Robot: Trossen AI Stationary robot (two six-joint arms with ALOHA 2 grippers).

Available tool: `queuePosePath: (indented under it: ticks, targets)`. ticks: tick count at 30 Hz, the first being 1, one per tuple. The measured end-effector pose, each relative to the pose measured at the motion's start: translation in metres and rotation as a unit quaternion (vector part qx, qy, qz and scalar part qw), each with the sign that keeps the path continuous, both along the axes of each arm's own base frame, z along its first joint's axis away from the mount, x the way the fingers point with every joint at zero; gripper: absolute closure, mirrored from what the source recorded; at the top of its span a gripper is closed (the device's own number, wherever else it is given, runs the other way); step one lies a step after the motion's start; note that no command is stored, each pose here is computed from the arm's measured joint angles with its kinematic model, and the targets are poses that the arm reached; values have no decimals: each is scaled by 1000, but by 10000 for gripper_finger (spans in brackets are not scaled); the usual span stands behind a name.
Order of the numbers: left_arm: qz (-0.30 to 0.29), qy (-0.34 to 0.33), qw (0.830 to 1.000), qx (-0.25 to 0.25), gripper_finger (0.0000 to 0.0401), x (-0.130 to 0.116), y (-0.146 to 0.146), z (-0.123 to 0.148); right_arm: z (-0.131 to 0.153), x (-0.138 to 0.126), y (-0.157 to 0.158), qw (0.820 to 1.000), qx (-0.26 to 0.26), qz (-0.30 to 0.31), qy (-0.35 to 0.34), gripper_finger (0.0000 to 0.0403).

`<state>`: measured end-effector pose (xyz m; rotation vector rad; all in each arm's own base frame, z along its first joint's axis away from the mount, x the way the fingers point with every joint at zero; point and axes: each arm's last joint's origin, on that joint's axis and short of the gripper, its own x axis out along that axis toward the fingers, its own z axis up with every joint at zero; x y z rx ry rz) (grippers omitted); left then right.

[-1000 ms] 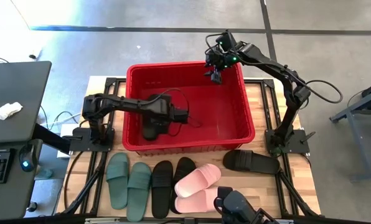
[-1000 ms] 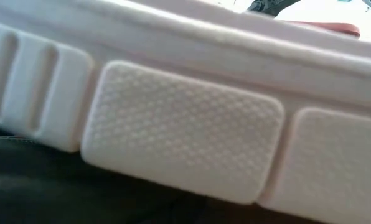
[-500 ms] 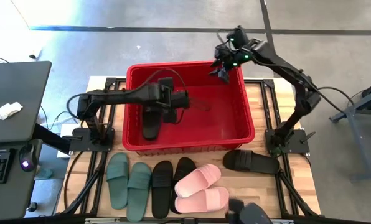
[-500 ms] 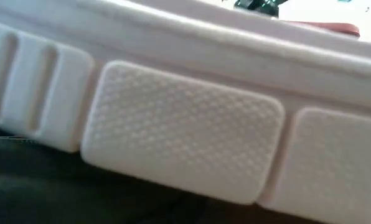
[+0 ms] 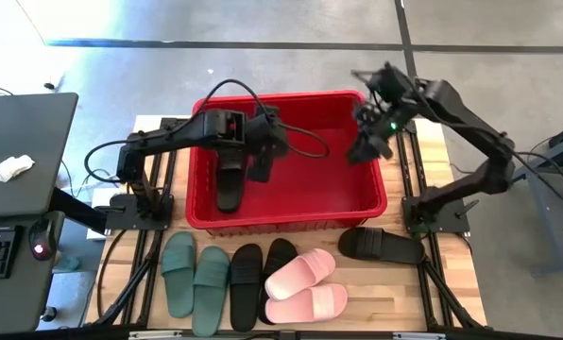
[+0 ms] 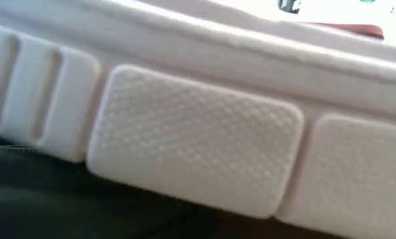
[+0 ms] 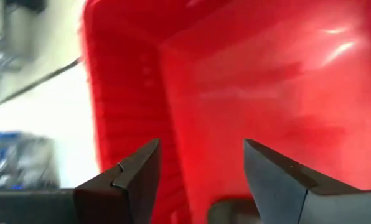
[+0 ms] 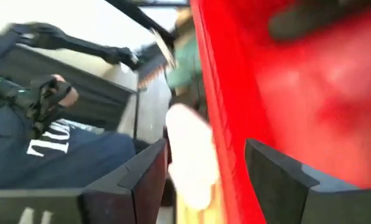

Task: Pick and place slides into bin
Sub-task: Put the black slipper into the red bin

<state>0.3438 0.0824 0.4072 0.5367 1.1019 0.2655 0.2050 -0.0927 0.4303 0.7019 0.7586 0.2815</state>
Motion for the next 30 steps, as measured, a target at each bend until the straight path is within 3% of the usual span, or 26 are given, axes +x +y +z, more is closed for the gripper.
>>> queuePosePath:
  ticks: [4,8,11,14,19,22,25,30]
  targets:
    - [-81,3,996,-47,207,3,-13,-2,6,-17,39,991,-4,-77,111,197]
    - [-132,1,990,-54,215,8,-27,-2,8,-47,73,961,-23,-179,211,197]
    - [-145,-12,988,-50,220,11,-35,0,9,-66,94,945,-33,-234,225,197]
    - [-152,-16,987,-48,223,12,-39,0,3,-80,111,942,-3,-249,226,197]
    - [-151,-17,987,-49,223,12,-38,0,-41,-89,140,908,48,-211,359,197]
    - [-151,-20,987,-48,223,13,-38,1,-69,-85,158,893,68,-185,404,197]
    - [-150,-26,987,-46,222,14,-38,1,-94,-80,176,896,70,-180,401,197]
    - [-151,-35,987,-44,222,15,-38,2,-134,-76,200,902,68,-227,360,197]
